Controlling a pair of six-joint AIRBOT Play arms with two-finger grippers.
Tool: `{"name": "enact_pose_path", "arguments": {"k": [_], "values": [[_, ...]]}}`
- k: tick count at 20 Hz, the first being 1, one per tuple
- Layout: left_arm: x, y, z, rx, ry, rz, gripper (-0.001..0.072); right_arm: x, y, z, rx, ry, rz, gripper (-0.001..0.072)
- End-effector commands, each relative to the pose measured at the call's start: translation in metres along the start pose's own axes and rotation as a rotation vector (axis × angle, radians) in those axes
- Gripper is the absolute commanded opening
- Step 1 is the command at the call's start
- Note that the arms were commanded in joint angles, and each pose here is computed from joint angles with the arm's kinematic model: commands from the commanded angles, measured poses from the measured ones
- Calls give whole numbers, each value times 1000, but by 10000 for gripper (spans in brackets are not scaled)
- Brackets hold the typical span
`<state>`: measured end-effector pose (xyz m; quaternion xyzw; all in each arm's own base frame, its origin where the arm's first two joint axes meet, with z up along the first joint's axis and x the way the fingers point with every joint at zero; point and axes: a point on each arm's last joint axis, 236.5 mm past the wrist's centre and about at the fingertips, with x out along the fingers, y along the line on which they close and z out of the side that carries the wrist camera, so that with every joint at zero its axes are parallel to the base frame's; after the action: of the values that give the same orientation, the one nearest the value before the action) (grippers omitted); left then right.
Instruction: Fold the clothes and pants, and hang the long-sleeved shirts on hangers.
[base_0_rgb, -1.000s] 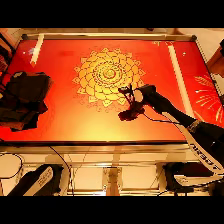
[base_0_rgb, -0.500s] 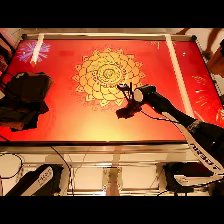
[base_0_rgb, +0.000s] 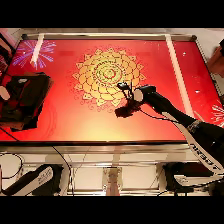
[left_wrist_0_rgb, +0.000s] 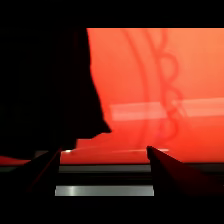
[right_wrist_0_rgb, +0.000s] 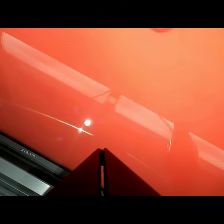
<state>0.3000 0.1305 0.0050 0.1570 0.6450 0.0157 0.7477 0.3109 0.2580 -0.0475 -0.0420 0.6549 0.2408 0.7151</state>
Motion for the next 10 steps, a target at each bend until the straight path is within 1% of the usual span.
{"name": "enact_pose_path", "arguments": {"k": [1, 4, 7, 10], "values": [[-4, 53, 6, 89, -10, 226, 576, 0, 1, 0, 2, 1, 5, 22], [-4, 60, 21, 103, -65, 256, 576, 0, 4, 0, 7, 1, 14, 22], [5, 68, 14, 136, -7, 285, 576, 0, 6, -1, 11, 6, 22, 22], [20, 65, 12, 149, 27, 264, 576, 0, 7, -2, 13, 11, 26, 22]]}}
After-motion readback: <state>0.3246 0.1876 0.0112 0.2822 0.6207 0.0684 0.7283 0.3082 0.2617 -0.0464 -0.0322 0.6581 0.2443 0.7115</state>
